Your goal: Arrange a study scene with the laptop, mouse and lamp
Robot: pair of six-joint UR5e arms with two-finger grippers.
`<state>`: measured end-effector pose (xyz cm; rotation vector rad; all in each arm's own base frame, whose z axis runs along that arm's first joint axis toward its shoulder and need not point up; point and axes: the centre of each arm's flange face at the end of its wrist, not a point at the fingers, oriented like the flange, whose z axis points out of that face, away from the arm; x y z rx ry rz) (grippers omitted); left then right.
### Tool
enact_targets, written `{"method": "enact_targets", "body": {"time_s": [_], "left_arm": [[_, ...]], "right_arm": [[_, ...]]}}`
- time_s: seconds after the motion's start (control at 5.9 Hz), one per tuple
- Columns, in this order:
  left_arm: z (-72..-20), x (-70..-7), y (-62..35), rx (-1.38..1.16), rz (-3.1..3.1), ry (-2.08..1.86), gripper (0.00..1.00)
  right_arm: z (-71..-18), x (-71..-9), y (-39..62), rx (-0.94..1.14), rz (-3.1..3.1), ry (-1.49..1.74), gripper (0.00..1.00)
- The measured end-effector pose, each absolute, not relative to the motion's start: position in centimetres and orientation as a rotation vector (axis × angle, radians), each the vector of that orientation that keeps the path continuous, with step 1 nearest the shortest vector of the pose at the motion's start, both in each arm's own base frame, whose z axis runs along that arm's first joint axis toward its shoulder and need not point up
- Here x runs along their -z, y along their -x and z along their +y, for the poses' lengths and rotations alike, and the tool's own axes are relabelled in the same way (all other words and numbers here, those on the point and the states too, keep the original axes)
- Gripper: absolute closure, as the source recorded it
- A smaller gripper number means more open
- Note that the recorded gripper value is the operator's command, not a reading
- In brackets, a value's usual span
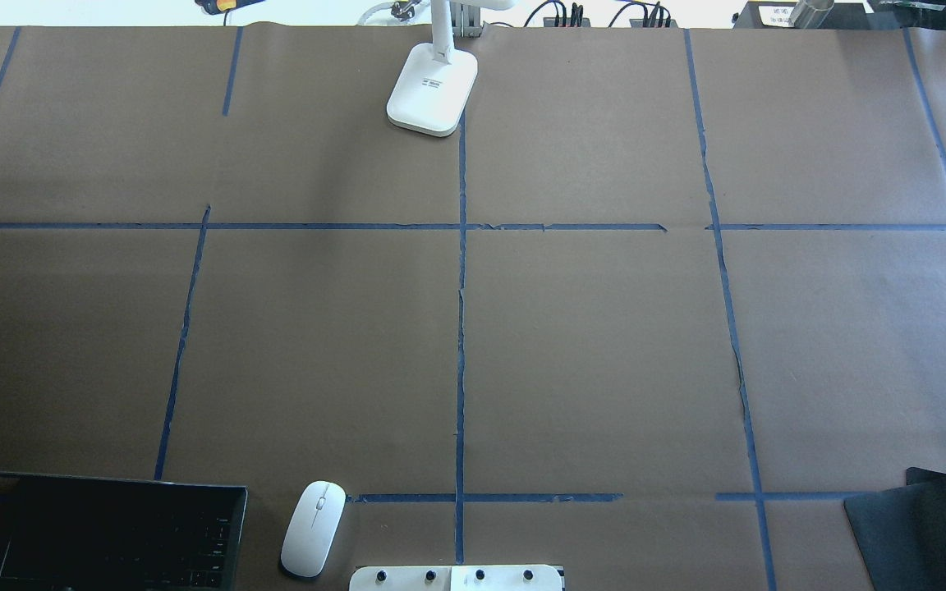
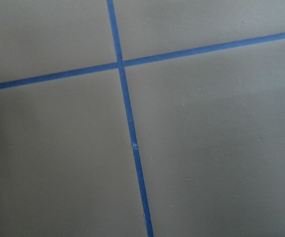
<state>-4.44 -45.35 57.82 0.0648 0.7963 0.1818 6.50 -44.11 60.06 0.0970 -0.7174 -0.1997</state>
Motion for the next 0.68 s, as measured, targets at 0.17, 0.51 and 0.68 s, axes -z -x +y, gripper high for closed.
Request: {"method": "enact_targets", "body": {"time_s": [0.17, 0.51, 0.68], "left_arm": [[-45.07, -57.64, 4.46, -0.211, 0.794, -0.079, 0.00], [-44.53, -57.90, 4.43, -0.260, 0.791, -0.093, 0.00], [-44.68, -57.03, 4.33, -0.242, 0.795, -0.100, 0.00]], "right_arm": [[-44.07, -60.17, -6.44, 0.199, -0.721, -0.096, 0.00], [-43.92, -60.47, -6.37, 0.191, -0.730, -0.088, 0.00], [-43.85, -60.62, -6.33, 0.186, -0.736, -0.084, 0.00]]}}
